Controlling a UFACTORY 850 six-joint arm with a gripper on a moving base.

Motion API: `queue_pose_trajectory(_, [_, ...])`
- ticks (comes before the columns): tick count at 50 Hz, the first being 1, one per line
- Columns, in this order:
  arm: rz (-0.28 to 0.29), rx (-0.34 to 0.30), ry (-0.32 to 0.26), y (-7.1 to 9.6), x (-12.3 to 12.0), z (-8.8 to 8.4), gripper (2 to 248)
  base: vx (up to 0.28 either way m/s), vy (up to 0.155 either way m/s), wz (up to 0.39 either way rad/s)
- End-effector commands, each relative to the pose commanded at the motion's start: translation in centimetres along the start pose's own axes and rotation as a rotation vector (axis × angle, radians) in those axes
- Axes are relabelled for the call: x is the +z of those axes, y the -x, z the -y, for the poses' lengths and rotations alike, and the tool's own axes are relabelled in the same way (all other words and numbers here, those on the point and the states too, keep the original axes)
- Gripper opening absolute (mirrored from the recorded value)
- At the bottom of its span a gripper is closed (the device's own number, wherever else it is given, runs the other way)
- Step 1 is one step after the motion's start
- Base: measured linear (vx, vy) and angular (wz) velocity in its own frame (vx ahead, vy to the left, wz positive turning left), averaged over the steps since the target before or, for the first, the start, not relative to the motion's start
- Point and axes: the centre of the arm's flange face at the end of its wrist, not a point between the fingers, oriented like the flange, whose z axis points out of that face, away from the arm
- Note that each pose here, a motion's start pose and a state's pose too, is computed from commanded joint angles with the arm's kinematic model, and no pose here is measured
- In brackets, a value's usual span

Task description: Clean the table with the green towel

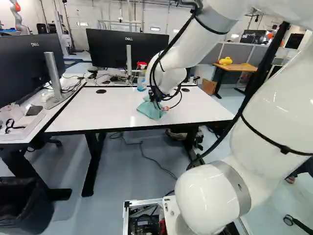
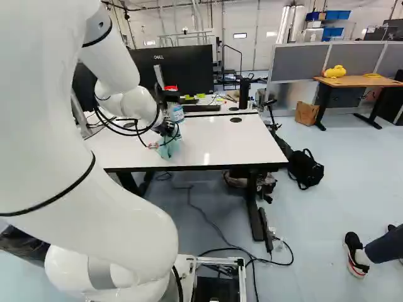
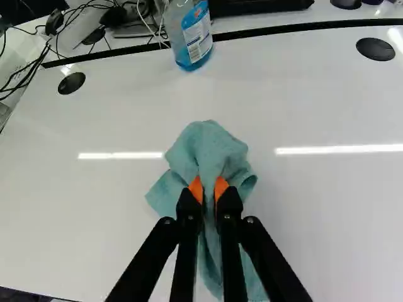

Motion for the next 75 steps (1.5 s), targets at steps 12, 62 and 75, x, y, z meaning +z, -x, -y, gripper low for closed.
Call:
queue_pose_trajectory(12, [0.000, 0.000, 0.000, 0.0, 0.0, 0.0, 122, 0.000, 0.000, 0.000])
queue_pose_trajectory(62, [-0.003, 0.016, 0.015, 0.0, -0.1, -1.0, 247, 0.000, 0.000, 0.000])
queue_pose_trajectory(75, [-0.008, 0.049, 0.046, 0.0, -0.4, -2.9, 247, 0.000, 0.000, 0.000])
